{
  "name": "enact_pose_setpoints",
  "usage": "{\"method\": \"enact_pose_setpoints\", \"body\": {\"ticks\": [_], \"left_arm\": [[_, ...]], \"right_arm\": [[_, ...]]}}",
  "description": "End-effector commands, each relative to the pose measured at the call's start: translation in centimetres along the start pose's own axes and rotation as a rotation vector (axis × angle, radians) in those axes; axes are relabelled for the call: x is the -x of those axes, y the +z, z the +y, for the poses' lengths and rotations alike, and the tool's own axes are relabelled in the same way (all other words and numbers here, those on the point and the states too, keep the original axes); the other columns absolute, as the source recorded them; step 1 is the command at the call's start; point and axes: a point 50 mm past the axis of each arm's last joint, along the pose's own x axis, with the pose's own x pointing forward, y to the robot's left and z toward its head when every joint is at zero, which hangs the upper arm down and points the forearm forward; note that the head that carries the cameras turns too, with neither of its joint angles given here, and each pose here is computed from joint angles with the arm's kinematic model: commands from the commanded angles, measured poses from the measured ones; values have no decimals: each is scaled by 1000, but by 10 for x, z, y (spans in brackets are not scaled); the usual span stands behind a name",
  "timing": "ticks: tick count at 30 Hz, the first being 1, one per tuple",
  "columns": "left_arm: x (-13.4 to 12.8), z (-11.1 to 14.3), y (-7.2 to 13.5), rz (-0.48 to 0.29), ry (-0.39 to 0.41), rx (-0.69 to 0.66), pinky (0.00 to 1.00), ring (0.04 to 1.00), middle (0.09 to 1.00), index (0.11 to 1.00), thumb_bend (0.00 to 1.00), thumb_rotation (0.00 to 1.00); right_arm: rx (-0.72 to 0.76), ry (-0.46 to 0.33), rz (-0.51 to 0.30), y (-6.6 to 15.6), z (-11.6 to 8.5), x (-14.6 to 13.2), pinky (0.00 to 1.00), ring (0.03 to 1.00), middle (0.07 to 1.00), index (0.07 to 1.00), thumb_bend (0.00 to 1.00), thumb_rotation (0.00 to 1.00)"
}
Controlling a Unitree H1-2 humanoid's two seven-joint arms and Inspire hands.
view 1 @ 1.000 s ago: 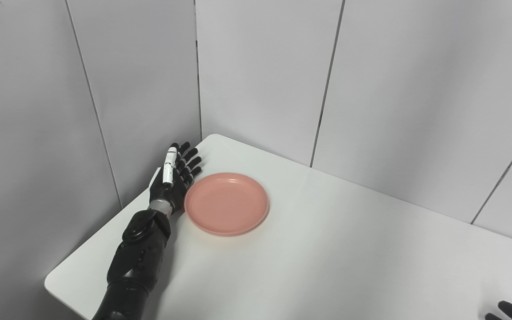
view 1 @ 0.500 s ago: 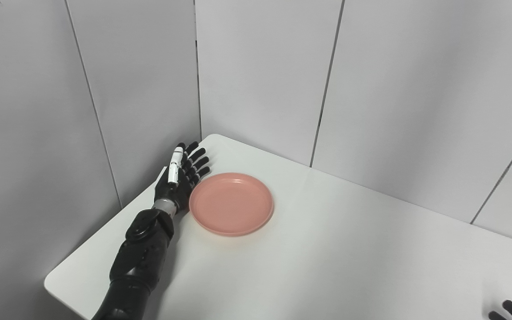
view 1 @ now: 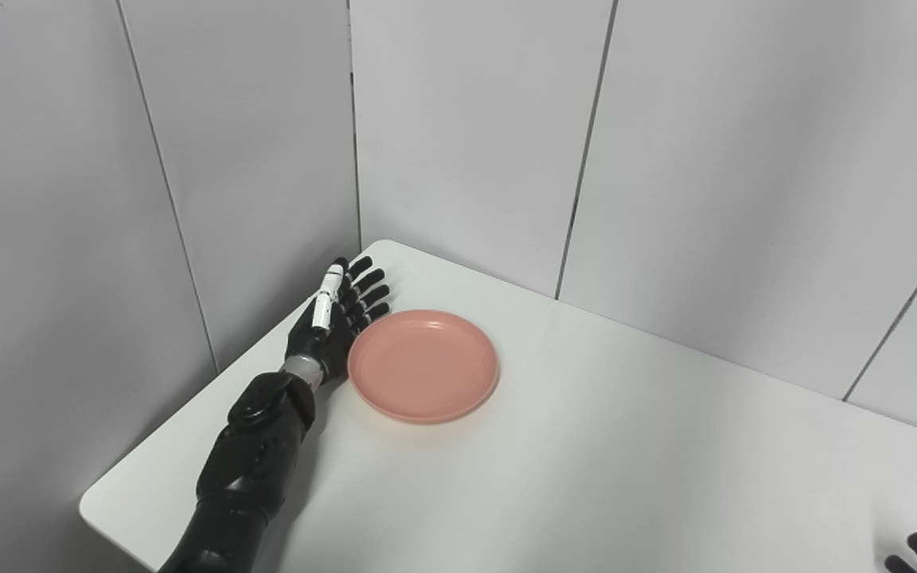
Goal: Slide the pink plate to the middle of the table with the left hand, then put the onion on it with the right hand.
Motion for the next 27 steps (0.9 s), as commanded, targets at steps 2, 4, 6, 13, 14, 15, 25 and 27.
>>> {"method": "enact_pose_setpoints", "body": {"ticks": [2,4,6,13,14,15,25,27], "left_arm": [[0,-10,-13,70,-22,19,903,901,903,883,371,1000],[-1,-14,-15,76,-27,24,896,897,900,880,375,1000],[-2,-19,-18,83,-34,18,892,892,895,876,380,1000],[-5,-31,-24,98,-62,25,873,879,883,866,381,1000],[-6,-33,-25,99,-70,23,878,886,890,876,379,1000],[-7,-35,-26,98,-76,18,883,889,892,879,379,1000],[-11,-63,-31,103,-118,25,864,869,874,861,406,1000],[-12,-70,-32,101,-125,20,847,854,859,846,407,1000]], "right_arm": [[-21,2,20,-2,2,2,298,844,897,768,861,720],[-18,9,16,-3,2,2,316,847,898,773,873,727],[-18,11,16,-2,2,2,305,848,900,777,890,730],[-20,11,13,-1,4,2,371,901,940,831,897,743],[-24,11,11,-1,4,3,399,908,946,841,890,745],[-24,7,10,0,4,3,427,911,948,845,886,743],[-22,12,1,1,8,4,847,980,999,939,809,787],[-22,13,0,2,10,5,892,986,1000,950,783,801]]}}
